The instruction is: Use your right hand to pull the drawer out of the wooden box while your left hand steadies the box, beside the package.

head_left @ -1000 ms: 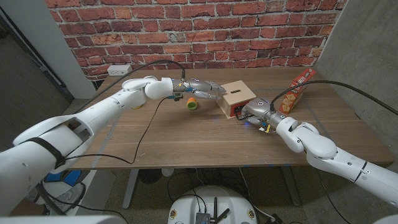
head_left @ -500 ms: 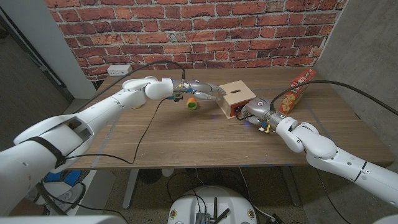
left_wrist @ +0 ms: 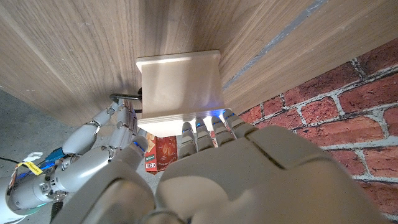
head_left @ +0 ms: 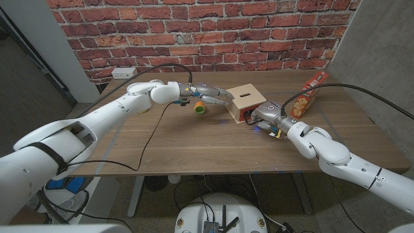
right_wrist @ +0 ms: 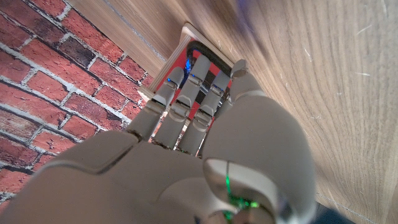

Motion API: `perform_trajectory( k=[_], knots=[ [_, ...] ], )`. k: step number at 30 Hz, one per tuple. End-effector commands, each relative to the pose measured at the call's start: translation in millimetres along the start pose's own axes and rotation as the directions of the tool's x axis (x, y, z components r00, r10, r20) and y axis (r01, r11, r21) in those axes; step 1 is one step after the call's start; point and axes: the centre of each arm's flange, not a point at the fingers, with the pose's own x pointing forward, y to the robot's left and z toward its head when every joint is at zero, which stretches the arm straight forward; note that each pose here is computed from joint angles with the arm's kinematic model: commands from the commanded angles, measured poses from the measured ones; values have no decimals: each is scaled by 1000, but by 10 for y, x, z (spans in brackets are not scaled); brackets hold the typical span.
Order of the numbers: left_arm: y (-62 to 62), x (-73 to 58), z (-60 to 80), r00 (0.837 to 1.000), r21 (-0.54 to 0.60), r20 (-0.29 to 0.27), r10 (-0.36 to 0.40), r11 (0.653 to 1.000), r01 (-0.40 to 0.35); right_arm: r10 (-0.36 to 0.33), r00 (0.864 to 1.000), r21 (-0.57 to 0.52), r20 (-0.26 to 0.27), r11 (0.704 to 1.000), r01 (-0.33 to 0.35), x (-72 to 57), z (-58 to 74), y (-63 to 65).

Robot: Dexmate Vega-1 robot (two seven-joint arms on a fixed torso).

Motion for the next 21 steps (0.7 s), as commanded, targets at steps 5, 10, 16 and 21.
perform_trajectory(
  k=[5,10,16,21],
  knots=[
    [103,-25,10,999,33,2,49,998,-49,-6,1000,0,0,1000,6,11,9,-9],
    [142,8,30,998,37,18,56,998,-57,-6,1000,0,0,1000,6,14,10,-15],
    [187,54,63,997,49,42,57,997,-59,-10,1000,-2,-1,1000,10,9,5,-20],
    [216,89,92,997,55,57,60,996,-63,-7,1000,-1,-2,1000,7,-14,-1,-15]
  ],
)
